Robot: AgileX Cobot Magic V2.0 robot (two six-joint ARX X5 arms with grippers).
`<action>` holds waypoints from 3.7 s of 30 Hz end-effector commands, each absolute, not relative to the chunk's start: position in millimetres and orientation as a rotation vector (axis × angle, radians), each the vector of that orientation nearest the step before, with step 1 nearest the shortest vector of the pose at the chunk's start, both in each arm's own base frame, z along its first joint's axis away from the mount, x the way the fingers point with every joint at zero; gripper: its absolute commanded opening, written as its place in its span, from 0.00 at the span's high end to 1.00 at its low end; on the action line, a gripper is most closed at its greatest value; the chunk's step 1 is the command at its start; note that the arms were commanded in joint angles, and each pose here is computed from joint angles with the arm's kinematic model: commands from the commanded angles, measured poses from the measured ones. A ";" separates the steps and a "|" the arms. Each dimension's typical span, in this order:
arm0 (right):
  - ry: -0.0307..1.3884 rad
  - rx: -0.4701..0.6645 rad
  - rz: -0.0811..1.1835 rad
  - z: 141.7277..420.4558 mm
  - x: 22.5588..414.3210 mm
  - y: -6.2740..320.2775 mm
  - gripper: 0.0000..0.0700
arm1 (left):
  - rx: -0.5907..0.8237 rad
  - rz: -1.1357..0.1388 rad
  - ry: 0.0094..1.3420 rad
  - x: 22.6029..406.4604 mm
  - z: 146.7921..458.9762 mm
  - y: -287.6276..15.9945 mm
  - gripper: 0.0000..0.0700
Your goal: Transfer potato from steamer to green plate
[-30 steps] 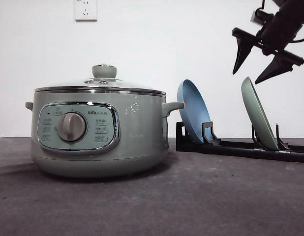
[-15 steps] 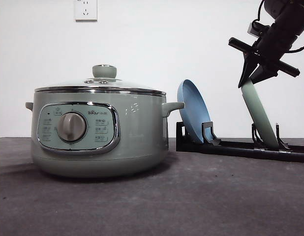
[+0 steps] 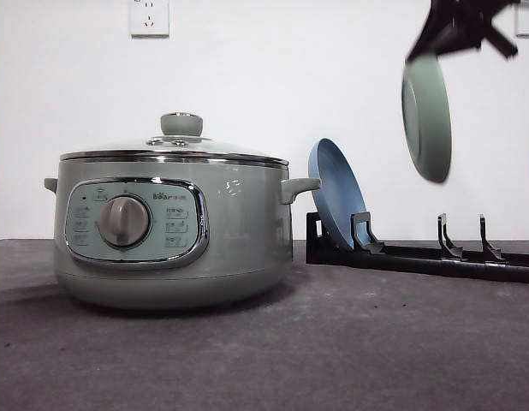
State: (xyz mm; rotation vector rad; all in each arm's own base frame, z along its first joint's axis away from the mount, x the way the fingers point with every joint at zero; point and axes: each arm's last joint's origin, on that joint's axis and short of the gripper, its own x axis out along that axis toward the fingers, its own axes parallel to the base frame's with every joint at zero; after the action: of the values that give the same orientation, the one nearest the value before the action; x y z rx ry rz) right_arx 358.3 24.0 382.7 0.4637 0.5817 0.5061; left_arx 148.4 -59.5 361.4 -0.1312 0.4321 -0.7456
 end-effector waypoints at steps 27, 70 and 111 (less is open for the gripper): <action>0.843 -0.119 0.637 355.7 146.2 110.6 1.00 | -0.120 -0.763 0.401 147.7 368.9 -60.1 0.03; 1.152 -0.683 0.351 177.1 120.6 240.7 0.96 | -0.115 -0.760 0.450 146.4 364.4 -59.7 0.03; 0.600 0.141 0.644 368.1 106.1 43.8 0.29 | -0.124 -0.756 0.477 145.7 362.2 -59.5 0.03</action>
State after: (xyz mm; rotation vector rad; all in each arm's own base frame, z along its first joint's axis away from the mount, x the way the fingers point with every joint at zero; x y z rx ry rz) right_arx 106.9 43.6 363.4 0.1510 0.6201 0.6177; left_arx 145.7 -58.6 355.0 -0.1308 0.5046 -0.7394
